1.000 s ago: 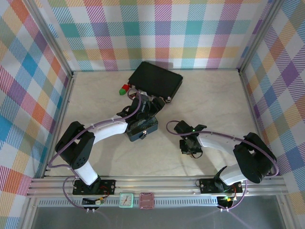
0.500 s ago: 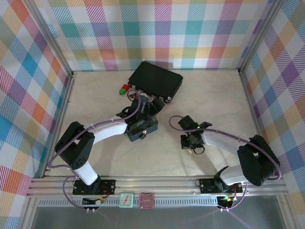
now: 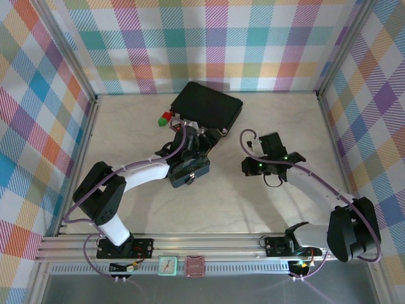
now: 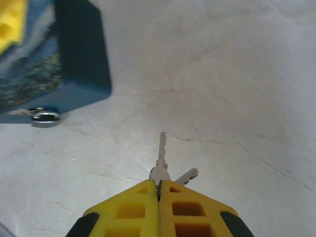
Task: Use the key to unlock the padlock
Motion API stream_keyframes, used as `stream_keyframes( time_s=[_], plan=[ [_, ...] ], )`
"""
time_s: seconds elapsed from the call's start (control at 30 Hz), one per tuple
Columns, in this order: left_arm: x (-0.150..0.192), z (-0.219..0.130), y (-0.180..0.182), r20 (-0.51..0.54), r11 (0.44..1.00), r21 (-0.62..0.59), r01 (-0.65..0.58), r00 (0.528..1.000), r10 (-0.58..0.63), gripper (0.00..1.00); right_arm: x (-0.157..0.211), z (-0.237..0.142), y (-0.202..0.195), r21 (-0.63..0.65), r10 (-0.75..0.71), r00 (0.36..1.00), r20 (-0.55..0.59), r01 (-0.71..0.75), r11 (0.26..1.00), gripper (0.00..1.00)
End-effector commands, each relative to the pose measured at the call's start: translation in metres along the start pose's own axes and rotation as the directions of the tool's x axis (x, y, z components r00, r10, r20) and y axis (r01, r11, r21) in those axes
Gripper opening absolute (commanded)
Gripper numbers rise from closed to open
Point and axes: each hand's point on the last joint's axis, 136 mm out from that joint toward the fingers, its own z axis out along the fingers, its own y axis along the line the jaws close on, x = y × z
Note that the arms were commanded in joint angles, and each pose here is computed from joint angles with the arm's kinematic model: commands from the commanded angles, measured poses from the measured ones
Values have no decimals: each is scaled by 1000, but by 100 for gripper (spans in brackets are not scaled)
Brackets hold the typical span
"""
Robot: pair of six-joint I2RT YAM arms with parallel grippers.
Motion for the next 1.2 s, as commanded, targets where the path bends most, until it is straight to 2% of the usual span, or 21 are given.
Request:
stream_keyframes(
  time_s=[0.0, 0.17, 0.3, 0.47, 0.7, 0.9, 1.03, 1.17],
  plan=[
    [19, 7, -18, -58, 998, 63, 14, 998, -10, 70, -31, -13, 29, -120, -105, 987, 120, 120, 986, 0],
    [33, 14, -12, -94, 997, 56, 52, 995, -46, 69, -42, -12, 33, -141, -84, 983, 165, 108, 984, 0],
    [32, 16, -13, -86, 996, 67, 63, 995, -58, 69, -48, -17, 29, -144, -14, 975, 224, 48, 988, 0],
    [28, 14, -16, -60, 993, 100, 61, 997, -55, 68, -56, -34, 31, -228, 98, 941, 324, -23, 973, 0],
    [28, 11, -36, -53, 982, 181, 62, 997, -54, 66, -66, -44, 42, -332, 165, 921, 354, -42, 942, 0],
    [29, 8, -32, -61, 989, 128, 77, 996, -69, 63, -78, -51, 44, -308, 114, 906, 407, 19, 951, 0],
    [33, 13, -21, -82, 994, 62, 95, 993, -89, 63, -84, -47, 43, -287, 87, 917, 390, 31, 957, 0],
    [36, 21, -8, -119, 976, 23, 215, 970, -211, 65, -85, -45, 42, -274, 79, 922, 378, 30, 961, 0]
  ],
)
